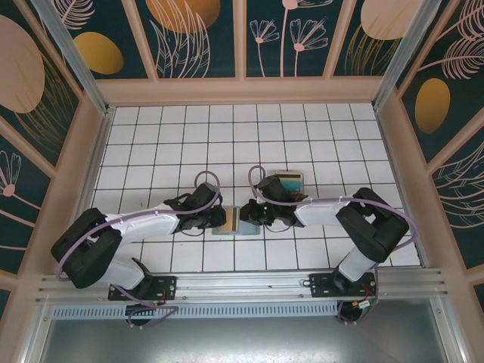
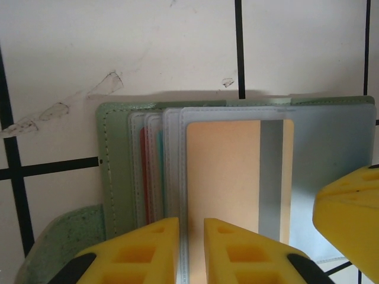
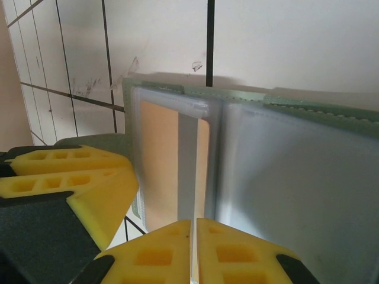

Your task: Take the credit cards out of the card holder

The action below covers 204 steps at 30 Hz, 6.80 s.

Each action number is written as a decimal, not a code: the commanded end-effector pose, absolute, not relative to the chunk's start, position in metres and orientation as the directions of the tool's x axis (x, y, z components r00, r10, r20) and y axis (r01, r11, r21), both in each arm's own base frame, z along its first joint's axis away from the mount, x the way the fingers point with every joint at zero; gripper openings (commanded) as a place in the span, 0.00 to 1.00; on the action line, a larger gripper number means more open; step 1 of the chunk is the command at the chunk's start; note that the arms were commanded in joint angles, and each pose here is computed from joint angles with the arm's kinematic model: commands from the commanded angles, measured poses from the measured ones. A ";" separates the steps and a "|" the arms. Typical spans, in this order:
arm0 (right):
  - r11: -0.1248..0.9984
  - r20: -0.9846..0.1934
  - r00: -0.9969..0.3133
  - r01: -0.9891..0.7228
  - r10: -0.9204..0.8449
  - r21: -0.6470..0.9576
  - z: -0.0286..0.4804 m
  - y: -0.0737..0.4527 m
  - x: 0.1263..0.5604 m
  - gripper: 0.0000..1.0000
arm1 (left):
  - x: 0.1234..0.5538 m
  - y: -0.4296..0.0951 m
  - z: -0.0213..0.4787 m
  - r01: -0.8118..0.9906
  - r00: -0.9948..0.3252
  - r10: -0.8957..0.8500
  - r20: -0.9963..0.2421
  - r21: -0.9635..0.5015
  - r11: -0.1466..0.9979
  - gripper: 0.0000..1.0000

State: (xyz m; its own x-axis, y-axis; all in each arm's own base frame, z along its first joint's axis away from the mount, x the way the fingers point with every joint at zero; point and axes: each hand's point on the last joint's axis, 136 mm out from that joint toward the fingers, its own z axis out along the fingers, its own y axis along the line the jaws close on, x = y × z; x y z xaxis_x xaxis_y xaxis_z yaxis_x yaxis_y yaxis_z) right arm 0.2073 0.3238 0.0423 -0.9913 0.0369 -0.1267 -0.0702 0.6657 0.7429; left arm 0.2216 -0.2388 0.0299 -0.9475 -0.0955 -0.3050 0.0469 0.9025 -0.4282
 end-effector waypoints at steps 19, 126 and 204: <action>0.648 -0.093 -0.996 -0.080 -0.015 0.757 0.031 0.335 0.202 0.13 | 0.211 -0.241 0.013 0.027 -0.967 -0.090 -0.238 -0.447 0.894 0.18; 0.245 -0.177 -0.173 -0.769 -0.969 -0.590 0.134 0.157 0.319 0.00 | 0.284 -0.244 0.204 0.306 -0.653 -0.092 -0.751 -0.373 0.876 0.99; 0.463 -0.271 -0.390 -0.581 -0.880 -0.669 0.119 0.148 0.374 0.56 | 0.268 -0.230 0.179 0.251 -0.699 -0.129 -0.703 -0.410 0.877 0.99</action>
